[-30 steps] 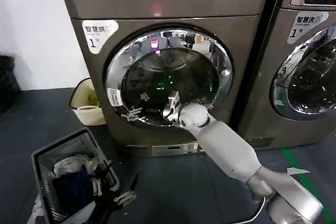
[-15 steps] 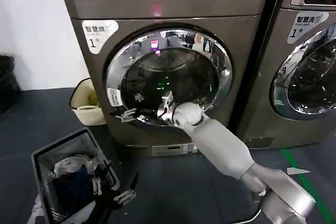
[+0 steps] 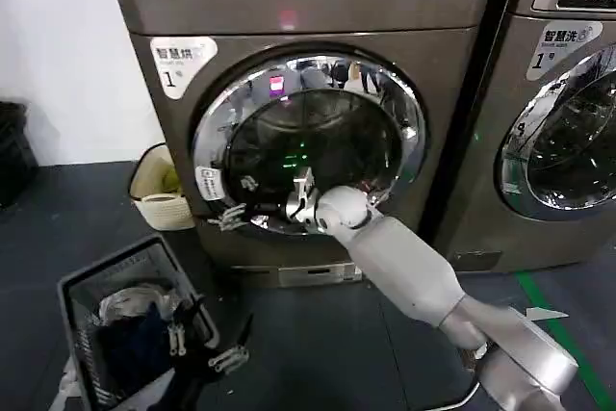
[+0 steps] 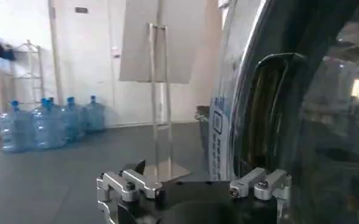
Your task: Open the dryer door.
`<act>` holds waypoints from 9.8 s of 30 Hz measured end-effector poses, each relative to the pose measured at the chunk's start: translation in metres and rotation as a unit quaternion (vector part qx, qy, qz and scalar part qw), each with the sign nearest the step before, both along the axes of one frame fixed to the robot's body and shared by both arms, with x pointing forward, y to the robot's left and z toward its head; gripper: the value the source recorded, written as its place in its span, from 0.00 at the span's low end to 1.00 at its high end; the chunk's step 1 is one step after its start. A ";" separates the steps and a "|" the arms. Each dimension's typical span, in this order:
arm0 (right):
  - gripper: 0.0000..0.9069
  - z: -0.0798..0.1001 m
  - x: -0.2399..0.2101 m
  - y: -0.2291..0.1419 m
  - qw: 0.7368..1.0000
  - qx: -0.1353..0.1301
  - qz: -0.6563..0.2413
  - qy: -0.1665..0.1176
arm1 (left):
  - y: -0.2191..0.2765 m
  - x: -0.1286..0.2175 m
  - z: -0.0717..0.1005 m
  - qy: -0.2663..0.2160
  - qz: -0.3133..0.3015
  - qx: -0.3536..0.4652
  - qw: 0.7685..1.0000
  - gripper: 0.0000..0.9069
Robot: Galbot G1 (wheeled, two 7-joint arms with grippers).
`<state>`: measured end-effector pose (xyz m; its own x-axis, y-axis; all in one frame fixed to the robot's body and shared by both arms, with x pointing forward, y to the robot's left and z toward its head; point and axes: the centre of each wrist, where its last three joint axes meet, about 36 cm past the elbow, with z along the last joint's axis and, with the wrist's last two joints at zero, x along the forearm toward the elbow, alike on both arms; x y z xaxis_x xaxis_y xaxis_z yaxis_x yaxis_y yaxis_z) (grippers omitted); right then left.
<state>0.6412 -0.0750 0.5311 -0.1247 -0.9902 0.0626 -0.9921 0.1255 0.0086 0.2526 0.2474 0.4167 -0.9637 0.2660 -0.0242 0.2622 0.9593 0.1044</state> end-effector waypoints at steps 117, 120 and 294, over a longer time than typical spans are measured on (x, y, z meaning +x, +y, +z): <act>1.00 -0.072 -0.318 -0.629 0.878 -0.177 -0.439 -0.070 | -0.065 0.086 0.095 -0.112 -0.416 0.084 0.898 1.00; 1.00 -0.073 -0.354 -0.645 0.844 -0.193 -0.496 -0.070 | -0.074 0.088 0.092 -0.113 -0.424 0.078 0.895 1.00; 1.00 -0.046 -0.748 -0.508 0.327 -0.310 -0.891 0.057 | -0.175 0.213 0.077 -0.082 -0.202 0.044 0.975 1.00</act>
<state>-0.1063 -0.5831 0.4849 -0.4303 0.8555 0.2879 0.6634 0.5160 -0.5418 0.4651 0.0729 0.4941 -0.7653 0.6307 -0.1282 0.5893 0.7668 0.2544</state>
